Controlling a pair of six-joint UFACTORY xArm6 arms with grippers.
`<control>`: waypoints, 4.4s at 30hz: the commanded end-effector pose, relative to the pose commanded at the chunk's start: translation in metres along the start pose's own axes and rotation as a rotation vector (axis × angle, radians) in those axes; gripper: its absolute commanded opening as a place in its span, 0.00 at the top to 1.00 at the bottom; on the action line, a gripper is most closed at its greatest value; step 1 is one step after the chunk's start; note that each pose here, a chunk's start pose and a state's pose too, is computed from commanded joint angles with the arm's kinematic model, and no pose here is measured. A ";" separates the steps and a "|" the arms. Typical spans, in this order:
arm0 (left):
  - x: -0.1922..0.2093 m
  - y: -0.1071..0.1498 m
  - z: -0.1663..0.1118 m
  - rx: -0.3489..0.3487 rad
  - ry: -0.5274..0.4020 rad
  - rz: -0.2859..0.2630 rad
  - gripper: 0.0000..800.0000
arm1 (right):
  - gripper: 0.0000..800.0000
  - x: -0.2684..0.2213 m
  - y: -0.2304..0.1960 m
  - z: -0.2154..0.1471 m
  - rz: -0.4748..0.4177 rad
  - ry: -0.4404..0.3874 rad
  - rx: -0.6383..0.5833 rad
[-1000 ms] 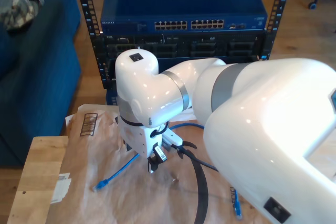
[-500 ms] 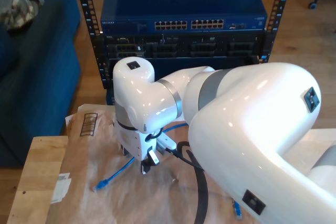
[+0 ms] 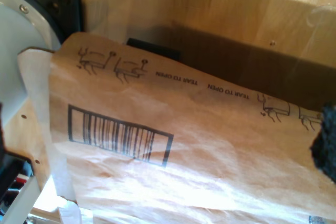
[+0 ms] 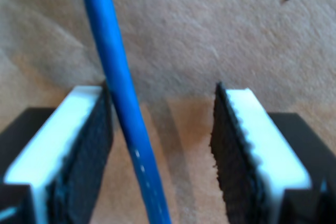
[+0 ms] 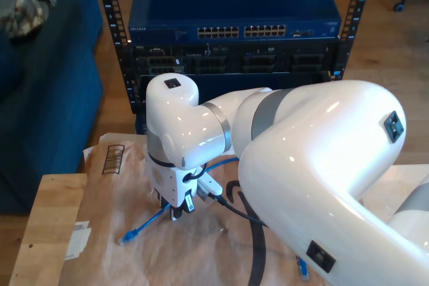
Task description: Grab the cable and plug it in
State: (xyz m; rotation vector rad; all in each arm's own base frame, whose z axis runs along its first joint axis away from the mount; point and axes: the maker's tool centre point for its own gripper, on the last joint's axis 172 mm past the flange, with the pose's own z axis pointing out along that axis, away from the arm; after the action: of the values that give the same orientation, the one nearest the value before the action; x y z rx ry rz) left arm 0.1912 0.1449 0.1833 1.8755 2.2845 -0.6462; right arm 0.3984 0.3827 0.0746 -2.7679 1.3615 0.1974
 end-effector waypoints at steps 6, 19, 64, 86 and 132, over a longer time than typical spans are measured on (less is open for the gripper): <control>0.000 0.000 0.000 0.000 0.000 0.000 0.00 | 0.65 -0.006 -0.002 -0.002 -0.005 -0.002 0.005; -0.001 0.001 0.000 0.002 0.002 0.006 0.00 | 0.94 -0.017 0.000 0.000 0.014 -0.006 0.001; -0.314 0.099 -0.070 -0.093 -0.200 0.215 0.00 | 0.95 0.158 0.226 -0.212 0.749 -0.242 0.097; -0.441 0.079 -0.187 -0.091 -0.488 0.315 0.00 | 0.95 0.128 0.248 -0.249 0.863 -0.504 0.135; -0.485 0.024 -0.217 0.033 -0.622 0.369 0.00 | 0.96 0.100 0.220 -0.368 0.714 -0.809 0.308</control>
State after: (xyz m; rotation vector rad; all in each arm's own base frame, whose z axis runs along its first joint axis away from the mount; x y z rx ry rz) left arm 0.3624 -0.2070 0.5437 1.7172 1.5098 -1.0269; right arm 0.3184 0.1319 0.4273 -1.5419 1.7942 0.9075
